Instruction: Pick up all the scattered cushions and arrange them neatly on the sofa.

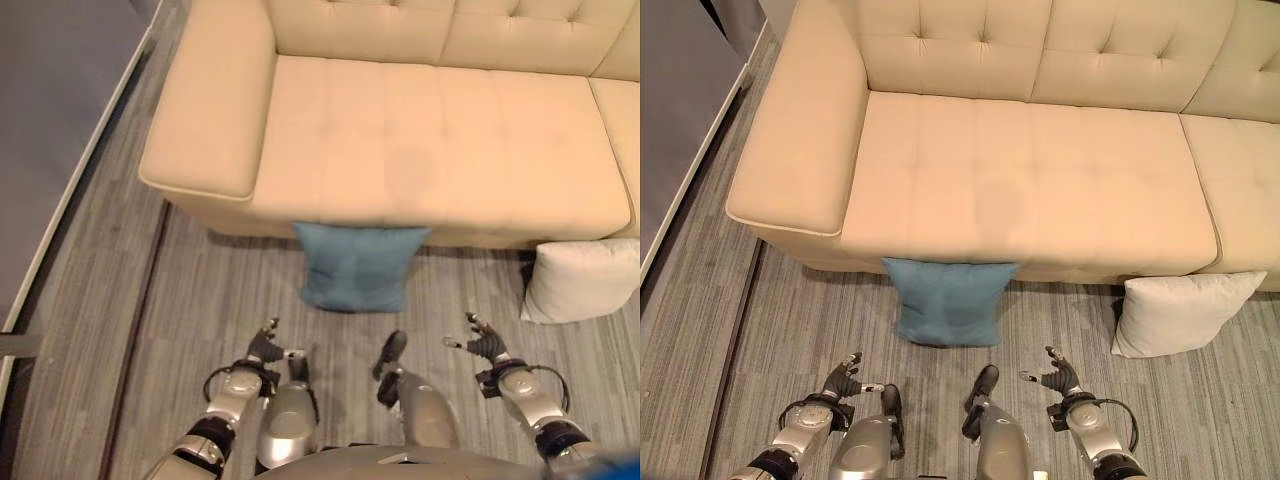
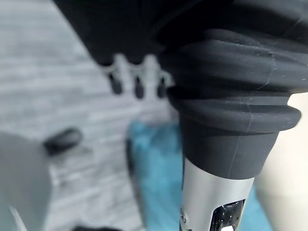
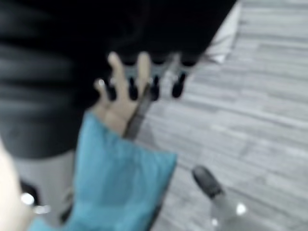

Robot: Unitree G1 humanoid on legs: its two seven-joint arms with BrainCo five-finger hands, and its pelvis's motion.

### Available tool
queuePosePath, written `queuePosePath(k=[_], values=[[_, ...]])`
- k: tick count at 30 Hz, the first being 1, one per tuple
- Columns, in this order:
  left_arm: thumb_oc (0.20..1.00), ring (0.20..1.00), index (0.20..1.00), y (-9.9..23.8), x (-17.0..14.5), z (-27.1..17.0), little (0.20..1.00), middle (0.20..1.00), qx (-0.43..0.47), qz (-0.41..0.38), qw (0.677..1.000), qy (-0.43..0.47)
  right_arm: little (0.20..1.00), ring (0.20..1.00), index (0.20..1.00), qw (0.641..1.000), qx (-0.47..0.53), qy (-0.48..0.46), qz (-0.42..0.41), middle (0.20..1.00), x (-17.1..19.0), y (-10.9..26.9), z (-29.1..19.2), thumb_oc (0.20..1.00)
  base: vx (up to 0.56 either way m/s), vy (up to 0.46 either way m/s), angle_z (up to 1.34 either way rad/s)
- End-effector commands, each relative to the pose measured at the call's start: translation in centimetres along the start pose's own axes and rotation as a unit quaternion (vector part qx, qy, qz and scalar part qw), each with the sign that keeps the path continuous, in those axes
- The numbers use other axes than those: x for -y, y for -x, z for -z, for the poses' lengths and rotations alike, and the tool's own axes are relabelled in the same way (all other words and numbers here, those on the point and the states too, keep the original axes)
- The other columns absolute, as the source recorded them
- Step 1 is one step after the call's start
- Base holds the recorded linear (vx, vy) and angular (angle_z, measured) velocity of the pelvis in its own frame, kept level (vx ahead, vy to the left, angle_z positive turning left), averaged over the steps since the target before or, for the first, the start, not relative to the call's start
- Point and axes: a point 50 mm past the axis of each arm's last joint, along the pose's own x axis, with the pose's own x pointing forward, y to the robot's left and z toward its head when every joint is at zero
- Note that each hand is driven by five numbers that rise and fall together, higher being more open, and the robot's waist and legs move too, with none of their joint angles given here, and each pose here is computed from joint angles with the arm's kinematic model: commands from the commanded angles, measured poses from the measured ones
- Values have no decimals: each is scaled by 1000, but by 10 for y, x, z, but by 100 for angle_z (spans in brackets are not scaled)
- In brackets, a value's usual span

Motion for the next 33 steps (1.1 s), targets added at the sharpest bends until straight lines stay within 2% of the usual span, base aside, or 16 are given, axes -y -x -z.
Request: queuePosePath(k=[1,11,21,28,33], values=[[1000,1000,1000,1,-5,-1,1000,1000,8,-5,1000,12,1000,1000,1000,999,31,14,-2,1000,3,-4,-15,1000,68,113,-22],[1000,1000,1000,3,-21,9,1000,1000,-11,-34,999,17,1000,1000,1000,1000,18,15,-14,1000,-2,-3,-9,1000,100,34,-17],[1000,1000,1000,6,-6,18,1000,1000,-24,-13,999,42,1000,1000,1000,1000,2,19,4,1000,12,2,4,1000,29,-168,16],[1000,1000,1000,8,-7,25,1000,1000,-38,-25,998,51,1000,1000,1000,1000,10,12,9,1000,13,2,1,1000,131,94,-8],[1000,1000,1000,4,-13,10,1000,1000,-9,-29,999,41,1000,1000,1000,999,27,13,10,1000,12,-1,-9,1000,100,214,-41]])
